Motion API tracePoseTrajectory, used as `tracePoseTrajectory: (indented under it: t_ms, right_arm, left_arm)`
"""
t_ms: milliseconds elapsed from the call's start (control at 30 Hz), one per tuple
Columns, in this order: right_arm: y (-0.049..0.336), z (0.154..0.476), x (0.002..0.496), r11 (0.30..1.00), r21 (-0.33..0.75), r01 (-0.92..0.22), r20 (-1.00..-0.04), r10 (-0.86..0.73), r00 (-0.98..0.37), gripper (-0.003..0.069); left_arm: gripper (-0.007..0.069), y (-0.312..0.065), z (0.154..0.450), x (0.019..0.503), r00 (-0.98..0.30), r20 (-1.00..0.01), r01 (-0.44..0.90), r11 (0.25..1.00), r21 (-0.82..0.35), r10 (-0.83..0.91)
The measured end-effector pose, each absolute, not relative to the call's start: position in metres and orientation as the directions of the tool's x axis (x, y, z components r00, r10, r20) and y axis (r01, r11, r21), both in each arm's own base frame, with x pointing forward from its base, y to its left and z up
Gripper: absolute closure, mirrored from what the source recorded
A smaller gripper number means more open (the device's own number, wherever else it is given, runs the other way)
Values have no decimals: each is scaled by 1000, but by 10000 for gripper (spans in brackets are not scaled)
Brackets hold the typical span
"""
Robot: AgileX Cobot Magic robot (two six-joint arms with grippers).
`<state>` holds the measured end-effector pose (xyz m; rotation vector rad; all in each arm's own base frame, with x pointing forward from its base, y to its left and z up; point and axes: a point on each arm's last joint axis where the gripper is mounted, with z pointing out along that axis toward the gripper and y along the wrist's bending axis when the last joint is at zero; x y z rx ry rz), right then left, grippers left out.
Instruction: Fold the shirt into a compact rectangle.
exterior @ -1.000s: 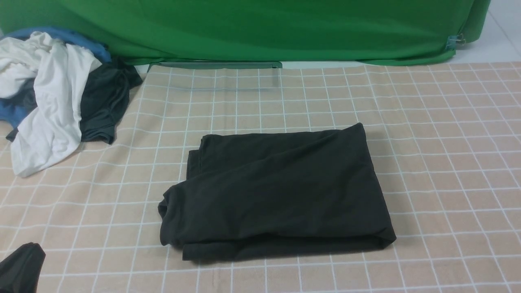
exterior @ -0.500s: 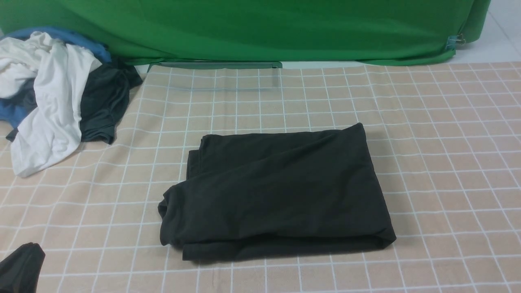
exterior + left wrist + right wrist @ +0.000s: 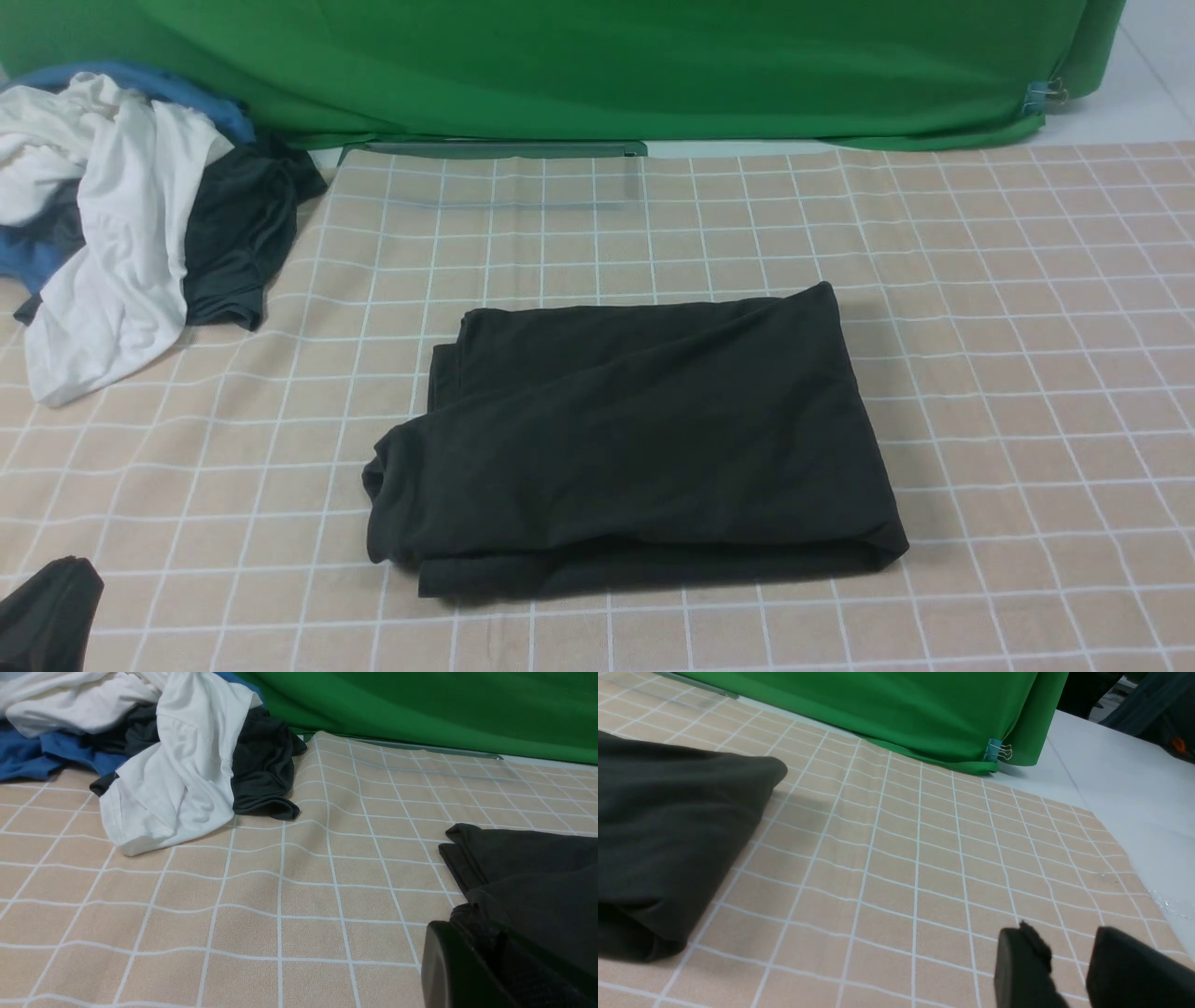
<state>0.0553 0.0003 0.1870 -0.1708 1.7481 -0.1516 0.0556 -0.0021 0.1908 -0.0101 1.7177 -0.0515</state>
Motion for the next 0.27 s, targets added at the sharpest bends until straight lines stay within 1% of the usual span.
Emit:
tracePoseTrajectory:
  t_ms: [267]
  right_arm:
    - [0, 187, 55, 980, -197, -30, -963, -199, -180, 421]
  left_arm:
    - [609, -2, 191, 56, -147, -988, 23, 999, -40, -36]
